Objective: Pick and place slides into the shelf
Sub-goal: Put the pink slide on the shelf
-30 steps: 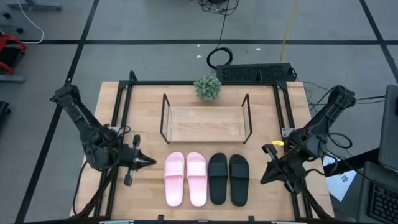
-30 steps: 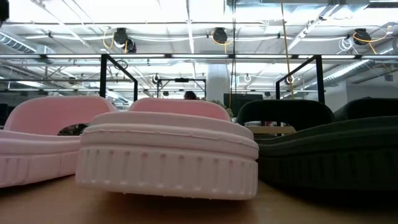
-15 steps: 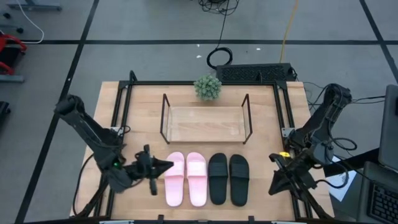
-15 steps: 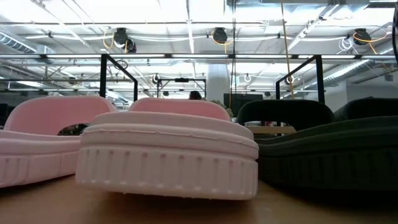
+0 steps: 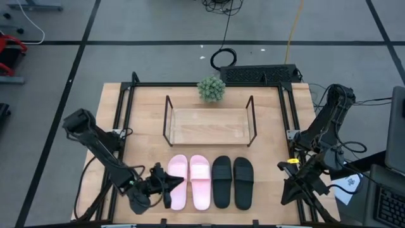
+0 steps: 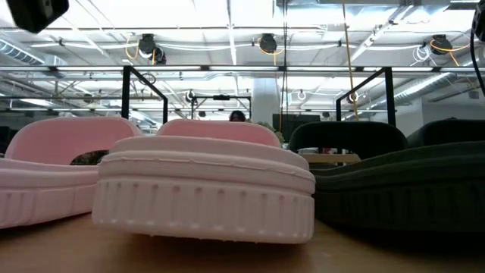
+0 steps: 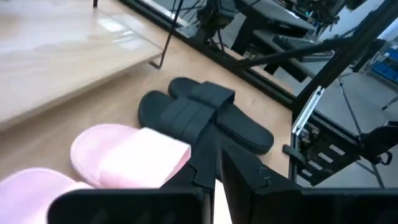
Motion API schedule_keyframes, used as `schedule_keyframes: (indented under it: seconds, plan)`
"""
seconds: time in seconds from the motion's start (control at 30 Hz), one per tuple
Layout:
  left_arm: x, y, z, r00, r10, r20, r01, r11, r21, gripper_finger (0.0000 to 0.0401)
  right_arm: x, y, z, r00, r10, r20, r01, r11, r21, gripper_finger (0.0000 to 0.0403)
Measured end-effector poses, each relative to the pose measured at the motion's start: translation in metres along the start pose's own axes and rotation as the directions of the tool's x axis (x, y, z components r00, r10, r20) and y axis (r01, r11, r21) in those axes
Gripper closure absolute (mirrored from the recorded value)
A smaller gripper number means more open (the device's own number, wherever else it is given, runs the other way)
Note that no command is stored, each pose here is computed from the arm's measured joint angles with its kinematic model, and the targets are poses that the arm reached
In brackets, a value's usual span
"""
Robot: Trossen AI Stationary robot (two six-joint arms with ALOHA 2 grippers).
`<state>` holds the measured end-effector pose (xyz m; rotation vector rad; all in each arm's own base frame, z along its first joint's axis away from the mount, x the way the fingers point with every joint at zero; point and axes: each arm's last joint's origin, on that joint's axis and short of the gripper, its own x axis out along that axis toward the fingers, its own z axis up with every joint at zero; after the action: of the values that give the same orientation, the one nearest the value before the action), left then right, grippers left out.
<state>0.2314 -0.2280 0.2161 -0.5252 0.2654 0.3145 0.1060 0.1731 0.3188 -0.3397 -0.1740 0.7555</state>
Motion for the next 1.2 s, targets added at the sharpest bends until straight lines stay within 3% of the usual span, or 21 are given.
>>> schedule_keyframes:
  seconds: [0.5, 0.77, 1.2]
  plan:
    - [0.014, -0.001, -0.037, 1.000, 0.014, 0.013, -0.014, 1.000, -0.019, 0.0380, 0.004, 0.002, -0.002, 1.000, 0.006, -0.006, -0.006, 1.000, 0.000, 0.0403]
    - [0.016, 0.000, -0.043, 1.000, 0.015, -0.009, -0.016, 0.999, -0.039, 0.0380, 0.004, 0.002, -0.002, 1.000, 0.007, -0.008, -0.007, 1.000, 0.000, 0.0403]
    - [-0.005, 0.006, -0.060, 0.996, 0.035, -0.086, -0.040, 0.997, -0.059, 0.0380, 0.004, 0.003, -0.004, 1.000, 0.012, -0.019, -0.012, 1.000, 0.011, 0.0403]
